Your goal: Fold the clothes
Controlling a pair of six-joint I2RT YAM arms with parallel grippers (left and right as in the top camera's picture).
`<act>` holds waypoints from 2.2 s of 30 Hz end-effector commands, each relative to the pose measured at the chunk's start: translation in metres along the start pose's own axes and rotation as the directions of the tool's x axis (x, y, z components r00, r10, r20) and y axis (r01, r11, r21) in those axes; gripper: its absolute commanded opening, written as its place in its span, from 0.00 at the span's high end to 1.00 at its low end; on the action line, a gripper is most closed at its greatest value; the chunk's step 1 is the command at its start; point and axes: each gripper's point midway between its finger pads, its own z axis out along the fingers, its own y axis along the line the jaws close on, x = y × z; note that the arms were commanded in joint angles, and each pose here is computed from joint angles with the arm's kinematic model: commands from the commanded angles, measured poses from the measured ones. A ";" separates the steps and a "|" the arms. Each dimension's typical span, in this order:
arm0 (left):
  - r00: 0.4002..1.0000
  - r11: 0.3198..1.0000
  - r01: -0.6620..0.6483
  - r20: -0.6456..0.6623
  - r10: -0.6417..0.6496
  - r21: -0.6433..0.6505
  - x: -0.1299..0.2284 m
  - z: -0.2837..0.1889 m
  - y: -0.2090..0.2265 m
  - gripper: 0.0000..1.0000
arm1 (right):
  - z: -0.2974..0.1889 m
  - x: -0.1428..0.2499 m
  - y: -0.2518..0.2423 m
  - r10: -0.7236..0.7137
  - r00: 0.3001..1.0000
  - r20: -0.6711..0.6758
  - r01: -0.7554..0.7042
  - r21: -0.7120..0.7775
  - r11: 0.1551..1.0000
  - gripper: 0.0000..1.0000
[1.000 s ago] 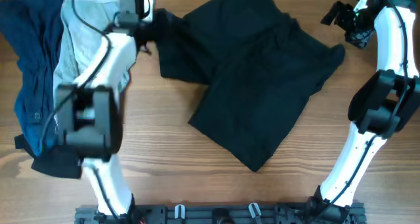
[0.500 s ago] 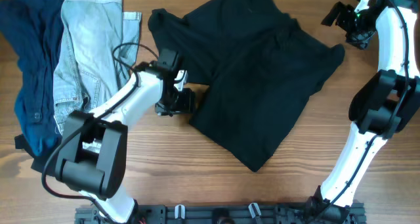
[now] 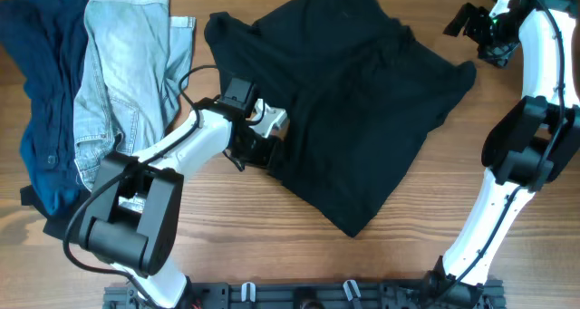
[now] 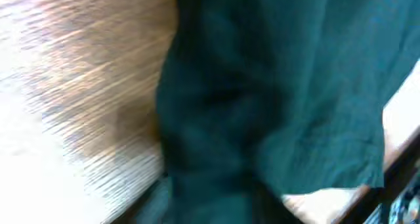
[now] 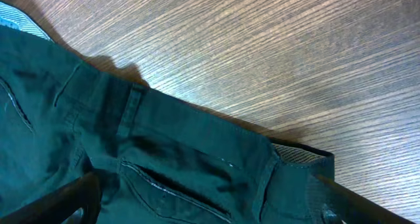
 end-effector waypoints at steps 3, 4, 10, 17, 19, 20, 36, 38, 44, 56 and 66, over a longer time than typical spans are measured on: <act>0.997 0.997 -0.067 -0.035 0.068 0.048 0.009 0.009 -0.021 0.96 | -0.016 -0.009 0.011 -0.032 0.999 0.039 0.033 -0.027 0.999 0.00; 0.997 0.997 -0.072 -0.039 0.073 0.015 0.010 0.010 -0.017 0.96 | -0.016 -0.008 0.011 -0.032 0.999 0.037 0.033 -0.026 0.999 0.00; 0.972 0.939 0.232 0.091 -0.216 -0.255 -0.005 -0.014 0.064 0.96 | -0.015 -0.007 0.011 -0.038 0.999 0.033 0.038 -0.025 0.999 0.00; 0.996 0.991 0.009 0.087 -0.021 0.137 -0.016 -0.023 0.011 0.16 | -0.016 -0.008 0.011 -0.038 0.999 0.035 0.039 -0.026 0.999 0.00; 0.996 0.987 -0.029 0.090 0.015 0.158 -0.015 -0.023 0.007 0.11 | -0.016 -0.007 0.011 -0.037 0.999 0.034 0.038 -0.026 0.999 0.00; 0.995 0.986 -0.049 0.092 0.035 0.156 -0.015 -0.023 0.006 0.09 | -0.015 -0.007 0.011 -0.038 0.999 0.035 0.039 -0.026 0.999 0.00; 0.988 0.896 0.148 0.099 -0.116 -0.420 -0.009 -0.020 0.107 0.96 | -0.015 -0.006 0.013 -0.040 0.999 0.029 0.041 -0.026 0.999 0.01; 0.974 0.847 0.206 0.183 -0.131 -0.490 -0.020 -0.038 0.138 0.96 | -0.015 -0.006 0.013 -0.041 0.999 0.029 0.041 -0.026 0.999 0.00; 0.901 0.688 0.398 0.401 -0.168 -0.606 -0.035 -0.098 0.217 0.00 | -0.015 -0.003 0.012 -0.037 0.999 0.019 0.037 -0.024 0.999 0.01; 0.810 0.815 0.567 0.261 -0.525 -0.119 -0.016 -0.152 0.037 0.00 | -0.146 0.066 -0.003 0.134 0.991 -0.014 -0.127 0.246 0.961 0.14; 0.861 0.766 0.506 0.174 -0.478 -0.397 0.056 -0.029 -0.007 0.03 | -0.096 0.105 0.027 0.073 0.983 -0.168 -0.037 0.209 0.977 0.18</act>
